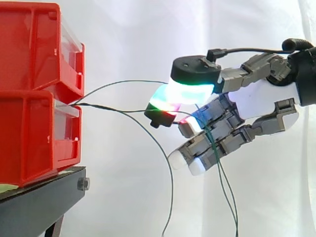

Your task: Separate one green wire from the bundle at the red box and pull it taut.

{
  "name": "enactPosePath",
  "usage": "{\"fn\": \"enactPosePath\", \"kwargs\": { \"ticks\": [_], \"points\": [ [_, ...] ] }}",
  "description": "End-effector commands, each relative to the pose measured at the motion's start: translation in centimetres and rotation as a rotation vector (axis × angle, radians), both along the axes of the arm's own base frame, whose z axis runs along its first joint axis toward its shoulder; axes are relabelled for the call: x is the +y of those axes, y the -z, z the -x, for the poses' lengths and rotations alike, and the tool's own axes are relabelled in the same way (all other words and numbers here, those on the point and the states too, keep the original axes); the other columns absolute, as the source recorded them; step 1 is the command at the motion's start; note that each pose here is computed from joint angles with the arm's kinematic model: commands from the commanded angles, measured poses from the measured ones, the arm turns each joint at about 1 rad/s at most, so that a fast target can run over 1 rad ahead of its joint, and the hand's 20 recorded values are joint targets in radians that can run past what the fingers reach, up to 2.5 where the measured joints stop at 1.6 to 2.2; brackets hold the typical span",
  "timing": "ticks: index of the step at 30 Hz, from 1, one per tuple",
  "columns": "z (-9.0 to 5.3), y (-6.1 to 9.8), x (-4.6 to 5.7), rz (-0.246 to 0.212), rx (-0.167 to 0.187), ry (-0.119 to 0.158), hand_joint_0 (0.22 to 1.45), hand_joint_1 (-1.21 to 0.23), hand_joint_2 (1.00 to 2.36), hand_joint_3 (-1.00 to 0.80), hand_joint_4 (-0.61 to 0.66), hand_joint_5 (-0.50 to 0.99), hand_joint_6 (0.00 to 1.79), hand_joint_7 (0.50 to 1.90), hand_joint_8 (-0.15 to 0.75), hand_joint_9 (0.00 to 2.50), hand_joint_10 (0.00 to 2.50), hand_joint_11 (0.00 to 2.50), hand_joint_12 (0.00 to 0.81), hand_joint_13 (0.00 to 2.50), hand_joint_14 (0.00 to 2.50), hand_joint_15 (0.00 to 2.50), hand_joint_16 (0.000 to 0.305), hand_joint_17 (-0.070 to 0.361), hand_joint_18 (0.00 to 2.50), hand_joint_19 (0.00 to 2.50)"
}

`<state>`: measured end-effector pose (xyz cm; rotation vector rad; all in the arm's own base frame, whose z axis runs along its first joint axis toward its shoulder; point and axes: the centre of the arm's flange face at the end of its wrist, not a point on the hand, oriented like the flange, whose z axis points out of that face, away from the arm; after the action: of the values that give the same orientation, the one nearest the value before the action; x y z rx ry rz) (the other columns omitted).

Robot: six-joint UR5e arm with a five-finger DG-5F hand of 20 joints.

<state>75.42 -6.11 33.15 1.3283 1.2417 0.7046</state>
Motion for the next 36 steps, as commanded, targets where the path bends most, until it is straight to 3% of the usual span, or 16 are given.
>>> {"fn": "enactPosePath", "kwargs": {
  "ticks": [1, 3, 6, 7, 11, 14, 22, 30, 34, 36],
  "points": [
    [0.0, -0.1, 0.0, 0.003, 0.0, -0.001, 0.67, -0.97, 1.0, -0.5, 0.0, -0.15, 0.83, 1.06, 0.211, 0.93, 0.02, 0.99, 0.362, 0.58, 0.02, 0.44, 0.044, 0.098, 0.49, 0.41],
    [-0.1, -0.2, 0.0, 0.002, -0.003, -0.001, 0.68, -0.98, 1.0, -0.5, 0.02, -0.16, 0.83, 1.04, 0.21, 0.92, 0.02, 0.99, 0.363, 0.58, 0.02, 0.43, 0.044, 0.099, 0.49, 0.4],
    [0.0, -0.2, 0.0, 0.003, 0.003, -0.001, 0.58, -0.94, 1.0, -0.5, 0.03, -0.15, 0.83, 1.02, 0.209, 0.95, 0.02, 1.01, 0.362, 0.58, 0.02, 0.44, 0.045, 0.101, 0.49, 0.41],
    [0.0, -0.2, 0.0, 0.003, 0.005, -0.001, 0.49, -0.78, 1.0, -0.5, 0.03, -0.15, 0.83, 1.0, 0.231, 0.98, 0.02, 1.0, 0.384, 0.6, 0.02, 0.44, 0.049, 0.111, 0.48, 0.43],
    [0.0, -0.2, 0.0, 0.004, 0.006, -0.001, 0.51, -0.56, 1.0, -0.5, -0.01, -0.12, 0.77, 1.09, 0.216, 1.04, 0.02, 0.91, 0.378, 0.59, 0.02, 0.42, 0.049, 0.109, 0.44, 0.42],
    [0.0, -0.2, 0.0, 0.004, 0.006, -0.001, 0.58, -0.59, 1.0, -0.5, -0.03, -0.11, 0.79, 1.14, 0.192, 1.05, 0.02, 0.94, 0.363, 0.61, 0.02, 0.44, 0.044, 0.1, 0.43, 0.45],
    [0.1, 0.0, -0.1, 0.004, 0.013, 0.004, 0.6, -0.72, 1.01, -0.41, -0.02, -0.12, 0.8, 1.12, 0.203, 1.05, 0.02, 0.95, 0.361, 0.63, 0.02, 0.45, 0.044, 0.099, 0.46, 0.45],
    [0.9, 0.4, -0.3, -0.012, 0.071, 0.02, 0.6, -0.72, 1.0, -0.44, 0.01, -0.12, 0.8, 1.07, 0.208, 1.05, 0.02, 0.95, 0.361, 0.63, 0.02, 0.45, 0.044, 0.099, 0.47, 0.45],
    [1.6, 0.6, -0.6, -0.023, 0.109, 0.05, 0.49, -0.66, 1.0, -0.5, 0.03, -0.13, 0.73, 1.07, 0.246, 1.01, 0.02, 0.94, 0.392, 0.64, 0.02, 0.45, 0.052, 0.116, 0.48, 0.44],
    [1.7, 0.6, -0.7, -0.022, 0.11, 0.062, 0.46, -0.65, 1.0, -0.5, 0.02, -0.14, 0.74, 1.03, 0.261, 1.03, 0.02, 0.98, 0.403, 0.65, 0.02, 0.46, 0.054, 0.122, 0.49, 0.43]
  ]
}}
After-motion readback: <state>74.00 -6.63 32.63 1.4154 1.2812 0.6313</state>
